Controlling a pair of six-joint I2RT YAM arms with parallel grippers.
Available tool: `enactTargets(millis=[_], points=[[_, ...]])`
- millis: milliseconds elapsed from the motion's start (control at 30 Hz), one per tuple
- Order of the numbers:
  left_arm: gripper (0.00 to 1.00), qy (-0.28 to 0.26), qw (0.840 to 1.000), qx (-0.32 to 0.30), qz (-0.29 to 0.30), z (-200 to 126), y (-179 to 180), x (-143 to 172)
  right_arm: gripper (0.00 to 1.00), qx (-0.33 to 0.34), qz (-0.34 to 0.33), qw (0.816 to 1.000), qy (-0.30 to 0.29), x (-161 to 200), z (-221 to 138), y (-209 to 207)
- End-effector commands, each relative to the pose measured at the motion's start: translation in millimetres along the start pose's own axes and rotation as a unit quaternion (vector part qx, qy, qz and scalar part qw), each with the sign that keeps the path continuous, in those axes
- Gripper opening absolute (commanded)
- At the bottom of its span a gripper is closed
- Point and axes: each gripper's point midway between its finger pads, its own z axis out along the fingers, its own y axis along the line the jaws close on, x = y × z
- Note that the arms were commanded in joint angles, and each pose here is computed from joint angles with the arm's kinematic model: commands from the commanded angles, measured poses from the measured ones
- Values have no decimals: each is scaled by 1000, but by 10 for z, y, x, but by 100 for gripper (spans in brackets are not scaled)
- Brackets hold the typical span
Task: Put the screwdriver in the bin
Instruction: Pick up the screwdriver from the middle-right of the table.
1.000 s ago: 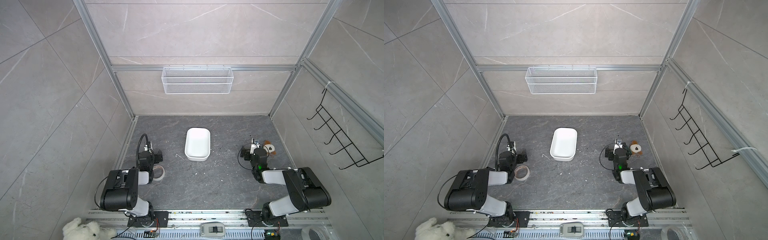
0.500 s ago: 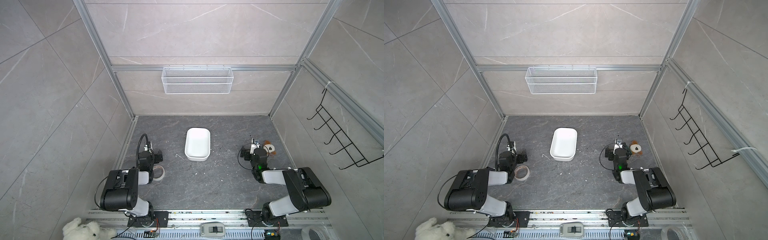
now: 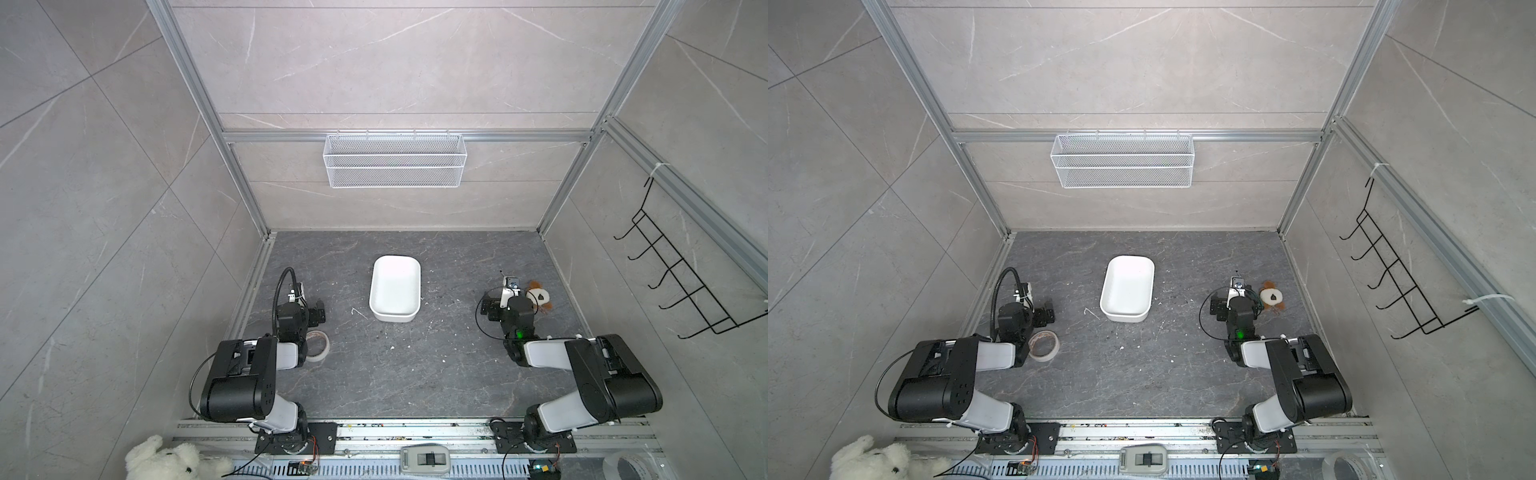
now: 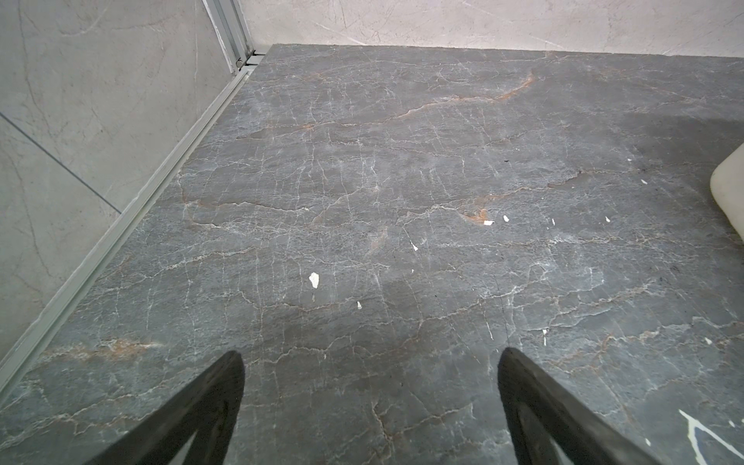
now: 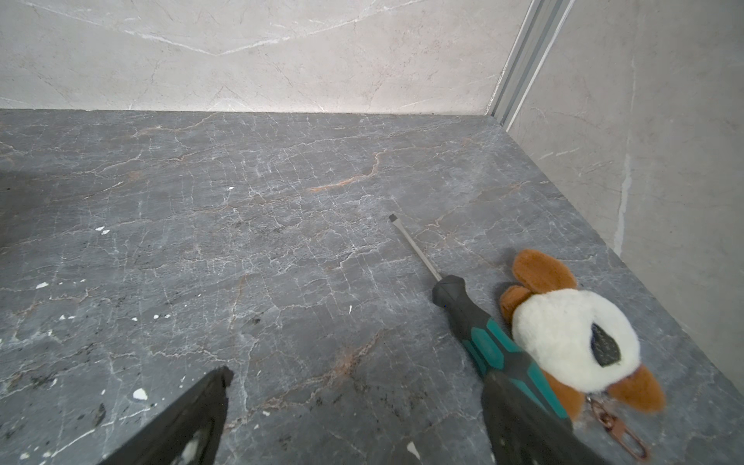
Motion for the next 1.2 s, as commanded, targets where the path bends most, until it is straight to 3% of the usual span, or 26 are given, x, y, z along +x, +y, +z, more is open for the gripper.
enactTargets(millis=[0, 1167], points=[[100, -26, 1000, 8, -7, 16, -11, -191, 99, -4, 3, 1000, -10, -95, 4, 10], [100, -26, 1000, 1, -5, -1, 1, -217, 99, -4, 1, 1000, -15, -107, -14, 10]])
